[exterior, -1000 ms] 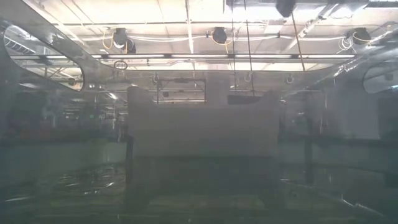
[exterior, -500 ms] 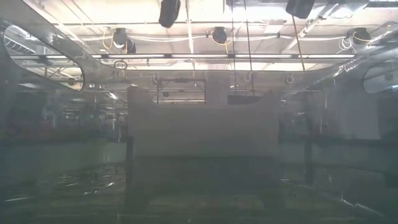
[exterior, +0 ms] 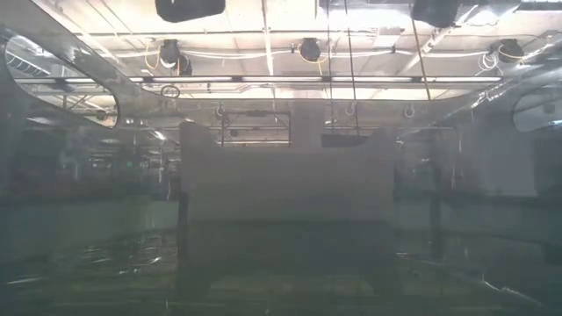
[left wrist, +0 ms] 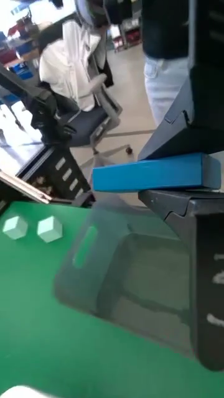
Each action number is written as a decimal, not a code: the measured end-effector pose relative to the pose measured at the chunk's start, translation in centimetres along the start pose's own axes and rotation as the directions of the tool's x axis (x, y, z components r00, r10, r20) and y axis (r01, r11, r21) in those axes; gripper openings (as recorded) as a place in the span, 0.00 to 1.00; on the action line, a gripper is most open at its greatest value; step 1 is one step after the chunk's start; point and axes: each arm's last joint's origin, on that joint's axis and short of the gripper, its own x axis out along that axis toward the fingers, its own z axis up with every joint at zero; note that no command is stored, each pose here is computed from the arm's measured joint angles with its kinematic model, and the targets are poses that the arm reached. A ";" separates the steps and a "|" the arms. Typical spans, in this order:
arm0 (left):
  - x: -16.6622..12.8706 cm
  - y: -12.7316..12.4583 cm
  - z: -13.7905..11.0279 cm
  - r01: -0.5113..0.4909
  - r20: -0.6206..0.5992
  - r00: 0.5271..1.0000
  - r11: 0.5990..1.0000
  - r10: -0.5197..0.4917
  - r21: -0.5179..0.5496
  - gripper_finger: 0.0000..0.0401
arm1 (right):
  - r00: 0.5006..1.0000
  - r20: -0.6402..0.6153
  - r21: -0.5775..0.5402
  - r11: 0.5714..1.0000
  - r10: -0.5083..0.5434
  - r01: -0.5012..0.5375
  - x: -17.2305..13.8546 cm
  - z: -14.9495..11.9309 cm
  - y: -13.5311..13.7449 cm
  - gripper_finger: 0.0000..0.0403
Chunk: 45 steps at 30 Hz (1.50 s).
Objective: Sort & place blocks by color
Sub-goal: Put the bottom blue block into the black bin, then put the green block into the white bin
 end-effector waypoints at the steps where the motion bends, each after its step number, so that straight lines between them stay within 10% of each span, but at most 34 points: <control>1: 0.4 0.0 -0.5 -0.019 0.000 1.000 1.000 0.019 0.001 0.15 | 1.000 -0.013 0.016 1.000 -0.005 0.005 0.3 -0.2 -0.1 0.48; 17: 3.0 1.4 -3.1 -0.185 0.060 0.981 0.983 0.185 0.002 0.17 | 0.985 -0.148 0.058 0.994 -0.087 0.097 3.4 -3.2 -1.1 0.48; 32: 2.9 1.4 -2.3 -0.165 0.111 0.979 0.984 0.172 -0.073 0.43 | 0.985 -0.146 0.002 0.996 -0.087 0.088 3.3 -3.2 -1.2 0.48; 45: -7.4 2.0 6.1 -0.407 0.420 0.813 0.909 0.404 -0.087 0.45 | 0.995 -0.091 -0.179 0.983 -0.047 0.030 1.6 -1.7 -0.6 0.48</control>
